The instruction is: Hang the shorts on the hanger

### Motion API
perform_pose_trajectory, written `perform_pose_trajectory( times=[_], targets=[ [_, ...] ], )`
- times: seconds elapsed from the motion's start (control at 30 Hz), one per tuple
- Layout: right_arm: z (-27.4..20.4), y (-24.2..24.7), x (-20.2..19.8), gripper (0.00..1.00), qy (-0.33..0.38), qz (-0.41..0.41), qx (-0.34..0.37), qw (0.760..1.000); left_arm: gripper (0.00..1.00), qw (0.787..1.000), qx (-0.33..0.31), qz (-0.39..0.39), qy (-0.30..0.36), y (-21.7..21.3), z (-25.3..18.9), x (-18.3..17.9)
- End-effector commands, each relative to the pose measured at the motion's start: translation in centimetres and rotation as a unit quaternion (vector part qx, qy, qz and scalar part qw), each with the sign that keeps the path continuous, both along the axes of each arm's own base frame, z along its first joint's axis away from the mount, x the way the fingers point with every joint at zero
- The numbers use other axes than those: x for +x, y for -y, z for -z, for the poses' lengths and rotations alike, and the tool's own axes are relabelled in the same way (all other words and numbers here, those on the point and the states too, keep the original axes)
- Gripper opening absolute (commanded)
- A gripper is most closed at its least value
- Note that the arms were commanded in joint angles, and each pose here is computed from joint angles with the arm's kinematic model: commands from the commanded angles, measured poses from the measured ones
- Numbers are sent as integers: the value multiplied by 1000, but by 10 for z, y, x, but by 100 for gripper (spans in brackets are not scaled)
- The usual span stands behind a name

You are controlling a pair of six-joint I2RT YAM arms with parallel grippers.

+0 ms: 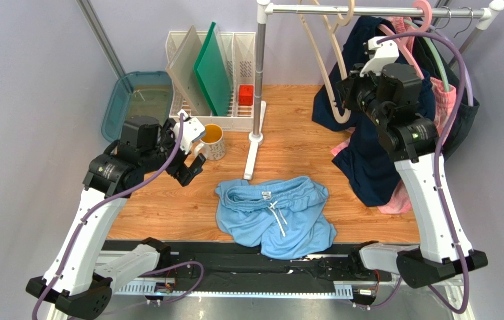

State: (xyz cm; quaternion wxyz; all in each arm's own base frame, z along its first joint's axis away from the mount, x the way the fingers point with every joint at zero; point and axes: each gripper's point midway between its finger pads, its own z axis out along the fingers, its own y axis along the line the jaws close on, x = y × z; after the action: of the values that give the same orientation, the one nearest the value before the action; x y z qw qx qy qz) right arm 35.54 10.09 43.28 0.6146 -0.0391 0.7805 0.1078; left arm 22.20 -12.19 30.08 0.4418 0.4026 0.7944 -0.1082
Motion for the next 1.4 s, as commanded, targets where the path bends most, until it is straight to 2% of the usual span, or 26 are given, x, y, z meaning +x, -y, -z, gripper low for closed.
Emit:
perform_pose_trajectory(
  times=[0.0, 0.13, 0.27, 0.43, 0.47, 0.6, 0.73, 0.8, 0.83, 0.93, 1.0, 1.1, 1.2, 1.33, 1.37],
  targets=[
    [-65, 2, -18, 0, 124, -22, 2, 992, 99, 1000, 7, 15, -12, 1, 5, -3],
    [-58, 6, -26, 0, 116, -22, -13, 993, 99, 1000, 4, 19, -22, 5, 7, -2],
    [-35, 12, -45, 0, 77, -34, -49, 995, 99, 999, -7, 32, -24, 12, 3, 0],
    [16, 23, -80, 0, -10, -50, -94, 994, 99, 997, -36, 70, -19, 29, 6, 2],
    [35, 22, -95, 0, -42, -67, -98, 992, 99, 995, -36, 88, -24, 32, 13, -2],
    [79, 25, -134, 0, -96, -108, -123, 982, 99, 990, -67, 124, -2, 47, 12, -2],
    [105, 3, -183, 0, -104, -239, -135, 956, 99, 992, -68, 102, 23, 44, 2, 9],
    [115, -7, -210, 0, -111, -313, -148, 932, 99, 985, -79, 148, 44, 52, -13, -2],
    [113, -19, -225, 0, -105, -360, -131, 918, 100, 981, -87, 165, 59, 55, -20, -6],
    [115, -31, -250, 0, -101, -433, -120, 888, 99, 958, -116, 235, 115, 67, -39, -27],
    [118, -34, -260, 0, -92, -469, -130, 869, 99, 940, -122, 285, 141, 72, -42, -45],
    [113, -43, -273, 0, -62, -520, -128, 842, 98, 932, -115, 316, 136, 79, -32, -56],
    [109, -47, -272, 0, -39, -532, -128, 836, 94, 922, -104, 353, 117, 89, -18, -69],
    [104, -53, -274, 0, -32, -557, -127, 820, 91, 923, -84, 366, 85, 98, 4, -75],
    [104, -53, -276, 0, -34, -562, -128, 817, 89, 931, -73, 346, 92, 97, 7, -65]
  ],
)
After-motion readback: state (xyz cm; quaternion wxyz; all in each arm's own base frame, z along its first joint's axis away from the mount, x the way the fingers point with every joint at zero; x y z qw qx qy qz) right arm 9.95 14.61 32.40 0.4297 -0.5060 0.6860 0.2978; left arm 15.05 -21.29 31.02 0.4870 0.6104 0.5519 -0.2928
